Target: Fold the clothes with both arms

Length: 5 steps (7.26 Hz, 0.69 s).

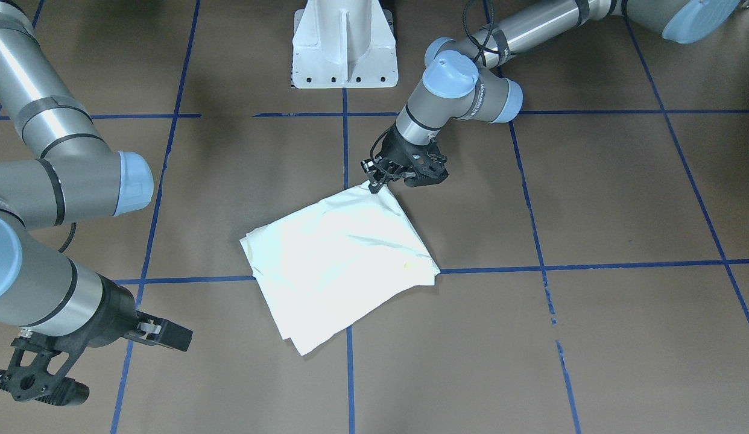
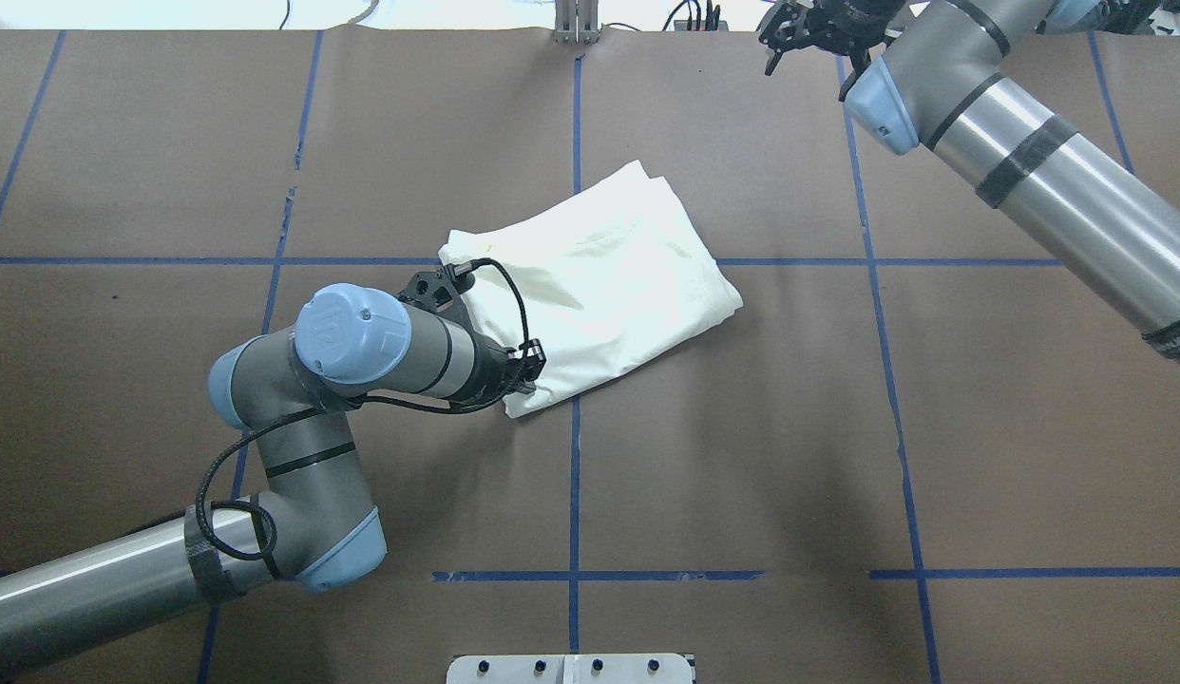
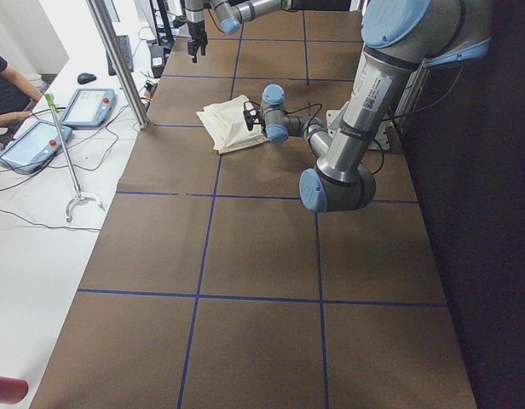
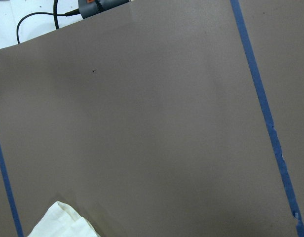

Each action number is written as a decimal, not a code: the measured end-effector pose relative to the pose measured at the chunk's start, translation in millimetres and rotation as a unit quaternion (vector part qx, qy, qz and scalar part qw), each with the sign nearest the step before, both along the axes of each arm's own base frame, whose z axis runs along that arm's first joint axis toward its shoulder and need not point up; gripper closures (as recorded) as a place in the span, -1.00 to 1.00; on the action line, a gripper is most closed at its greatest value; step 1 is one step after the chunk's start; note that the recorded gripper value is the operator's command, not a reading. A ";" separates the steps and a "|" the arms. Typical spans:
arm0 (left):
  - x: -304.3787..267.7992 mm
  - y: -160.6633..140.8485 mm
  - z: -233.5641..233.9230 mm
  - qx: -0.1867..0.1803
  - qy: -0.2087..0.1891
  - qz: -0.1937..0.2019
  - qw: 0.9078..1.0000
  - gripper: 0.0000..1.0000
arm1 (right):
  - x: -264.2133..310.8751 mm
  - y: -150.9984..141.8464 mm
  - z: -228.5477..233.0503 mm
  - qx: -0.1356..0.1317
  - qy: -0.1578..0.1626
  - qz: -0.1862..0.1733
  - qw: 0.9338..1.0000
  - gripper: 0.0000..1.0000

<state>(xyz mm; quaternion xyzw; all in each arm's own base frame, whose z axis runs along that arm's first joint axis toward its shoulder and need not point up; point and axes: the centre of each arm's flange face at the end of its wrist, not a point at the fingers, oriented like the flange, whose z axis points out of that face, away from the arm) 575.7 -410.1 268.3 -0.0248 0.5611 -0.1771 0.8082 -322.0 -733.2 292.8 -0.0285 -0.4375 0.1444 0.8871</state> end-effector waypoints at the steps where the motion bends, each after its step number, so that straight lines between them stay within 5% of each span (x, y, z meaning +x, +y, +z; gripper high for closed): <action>1: 2.4 0.5 3.3 -0.001 -0.003 0.001 1.000 1.00 | 0.4 -0.1 0.2 0.000 0.000 0.000 1.000 -1.00; 3: 4.7 1.4 4.0 -0.001 -0.005 0.002 1.000 1.00 | 2.3 -0.7 1.2 -0.001 0.000 0.001 1.000 -1.00; 5: -3.6 1.8 -9.1 0.005 0.004 0.001 1.000 -0.99 | 11.9 -0.5 7.6 0.000 0.000 0.003 1.000 -1.00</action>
